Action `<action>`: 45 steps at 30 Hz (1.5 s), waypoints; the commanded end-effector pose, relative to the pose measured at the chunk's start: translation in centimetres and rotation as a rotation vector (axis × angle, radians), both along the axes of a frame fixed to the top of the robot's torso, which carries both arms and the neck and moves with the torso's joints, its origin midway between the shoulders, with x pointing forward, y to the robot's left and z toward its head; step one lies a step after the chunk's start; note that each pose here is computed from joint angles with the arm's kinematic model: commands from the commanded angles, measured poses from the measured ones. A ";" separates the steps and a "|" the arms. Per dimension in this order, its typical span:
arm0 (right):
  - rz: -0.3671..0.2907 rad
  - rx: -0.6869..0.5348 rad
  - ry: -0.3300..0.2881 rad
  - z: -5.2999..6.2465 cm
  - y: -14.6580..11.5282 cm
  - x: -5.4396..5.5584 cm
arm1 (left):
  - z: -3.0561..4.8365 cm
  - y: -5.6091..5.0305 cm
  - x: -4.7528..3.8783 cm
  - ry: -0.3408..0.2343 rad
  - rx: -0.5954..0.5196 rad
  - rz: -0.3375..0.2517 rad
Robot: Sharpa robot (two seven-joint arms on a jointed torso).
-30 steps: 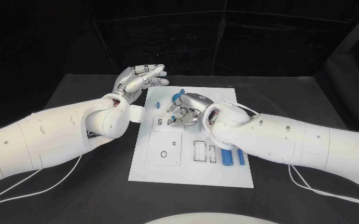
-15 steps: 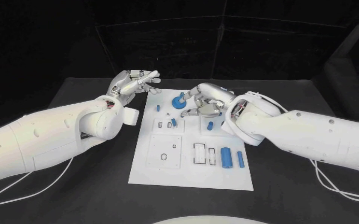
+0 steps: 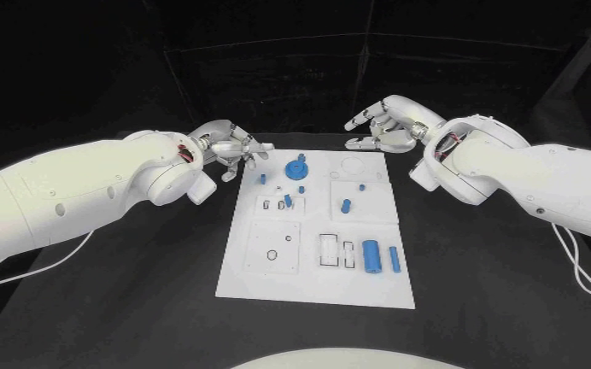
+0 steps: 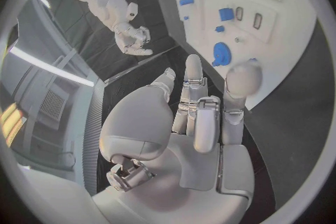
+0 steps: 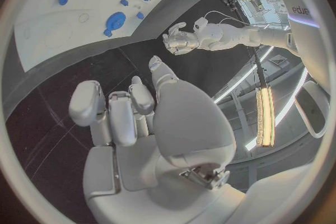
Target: Assemble the parts on the task board
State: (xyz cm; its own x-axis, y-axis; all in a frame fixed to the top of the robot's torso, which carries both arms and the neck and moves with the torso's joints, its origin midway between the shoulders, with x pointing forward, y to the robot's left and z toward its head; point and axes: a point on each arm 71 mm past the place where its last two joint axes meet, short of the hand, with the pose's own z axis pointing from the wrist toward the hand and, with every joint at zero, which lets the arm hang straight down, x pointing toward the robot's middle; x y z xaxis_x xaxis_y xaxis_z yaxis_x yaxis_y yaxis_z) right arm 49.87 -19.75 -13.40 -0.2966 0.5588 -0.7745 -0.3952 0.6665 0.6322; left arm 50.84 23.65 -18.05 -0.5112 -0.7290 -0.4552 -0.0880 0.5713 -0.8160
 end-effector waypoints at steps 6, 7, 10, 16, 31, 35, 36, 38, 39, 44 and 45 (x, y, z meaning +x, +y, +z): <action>-0.037 0.067 -0.004 0.6 -0.2 0.8 | -0.69 -1.0 0.20 0.148 0.469 -0.101; -0.039 0.068 -0.005 0.6 -0.2 0.9 | -0.68 -1.3 0.31 0.154 0.491 -0.107; -0.045 0.068 -0.005 0.6 -0.1 1.1 | -0.73 -2.2 0.64 0.166 0.543 -0.121; -0.053 0.066 0.000 0.5 0.2 1.4 | -0.77 -4.2 1.25 0.173 0.600 -0.131; -0.068 0.065 0.002 0.4 0.7 1.8 | -2.28 -8.0 1.42 0.210 0.680 -0.201; -0.067 0.064 0.006 0.4 0.9 1.8 | -2.55 -8.7 1.33 0.220 0.694 -0.224; -0.066 0.063 0.007 0.4 0.9 1.8 | -2.58 -8.8 1.32 0.221 0.696 -0.227; -0.066 0.063 0.009 0.3 0.9 1.8 | -2.62 -8.9 1.31 0.223 0.698 -0.232; -0.067 0.062 0.010 0.3 1.0 1.8 | -2.63 -9.0 1.31 0.223 0.699 -0.235; -0.068 0.058 0.017 0.2 1.0 1.9 | -2.65 -9.5 1.34 0.219 0.698 -0.244; -0.068 0.058 0.018 0.2 1.0 1.9 | -2.66 -9.6 1.36 0.219 0.698 -0.244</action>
State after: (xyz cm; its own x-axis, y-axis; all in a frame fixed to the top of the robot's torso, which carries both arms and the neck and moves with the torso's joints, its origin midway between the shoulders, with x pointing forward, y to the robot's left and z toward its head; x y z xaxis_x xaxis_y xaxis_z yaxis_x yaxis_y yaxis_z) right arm 51.74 -18.75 -13.33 -0.2739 0.6177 -0.7372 -0.3427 0.6535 0.6749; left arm 52.19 14.12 -20.74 -0.7448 -0.1854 -0.6410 -0.0205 0.9665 -0.2558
